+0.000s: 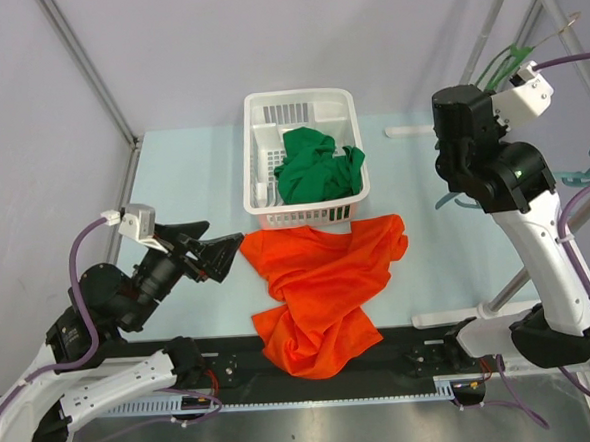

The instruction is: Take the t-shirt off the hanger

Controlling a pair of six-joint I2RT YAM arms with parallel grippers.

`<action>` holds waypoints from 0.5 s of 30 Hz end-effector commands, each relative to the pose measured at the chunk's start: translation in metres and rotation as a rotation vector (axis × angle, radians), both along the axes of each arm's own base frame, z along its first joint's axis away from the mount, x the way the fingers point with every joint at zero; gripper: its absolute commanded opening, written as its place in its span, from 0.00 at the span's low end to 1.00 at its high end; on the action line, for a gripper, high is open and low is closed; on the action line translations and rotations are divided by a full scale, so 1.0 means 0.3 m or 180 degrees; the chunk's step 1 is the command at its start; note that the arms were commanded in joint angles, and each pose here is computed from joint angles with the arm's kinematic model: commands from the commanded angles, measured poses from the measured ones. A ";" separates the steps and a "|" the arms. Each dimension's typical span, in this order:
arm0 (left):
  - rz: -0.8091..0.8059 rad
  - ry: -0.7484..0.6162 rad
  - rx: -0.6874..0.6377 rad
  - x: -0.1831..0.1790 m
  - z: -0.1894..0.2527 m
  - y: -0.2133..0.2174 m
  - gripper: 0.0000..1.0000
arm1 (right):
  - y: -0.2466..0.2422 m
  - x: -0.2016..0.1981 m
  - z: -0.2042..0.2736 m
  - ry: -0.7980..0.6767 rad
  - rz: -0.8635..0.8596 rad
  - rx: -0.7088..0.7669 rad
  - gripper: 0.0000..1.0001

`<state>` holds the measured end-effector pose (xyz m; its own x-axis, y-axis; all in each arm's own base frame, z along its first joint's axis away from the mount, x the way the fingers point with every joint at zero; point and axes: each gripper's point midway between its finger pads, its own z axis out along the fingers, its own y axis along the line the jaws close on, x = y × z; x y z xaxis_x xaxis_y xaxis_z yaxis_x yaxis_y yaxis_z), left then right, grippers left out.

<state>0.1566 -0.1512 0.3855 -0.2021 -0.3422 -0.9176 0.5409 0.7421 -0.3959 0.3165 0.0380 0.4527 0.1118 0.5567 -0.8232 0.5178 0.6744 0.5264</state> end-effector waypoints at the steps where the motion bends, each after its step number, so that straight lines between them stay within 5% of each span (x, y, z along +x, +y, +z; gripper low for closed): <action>1: -0.0043 -0.0076 -0.0081 -0.007 0.042 -0.001 1.00 | -0.016 -0.004 0.042 -0.0143 0.0002 0.0208 0.00; 7: -0.0053 -0.0072 -0.0072 -0.005 0.040 -0.007 1.00 | 0.006 -0.007 0.005 -0.0100 0.0054 0.0243 0.03; 15: -0.0038 -0.0077 -0.0056 -0.004 0.031 -0.003 1.00 | 0.026 -0.037 -0.005 -0.0082 0.0129 0.0168 0.47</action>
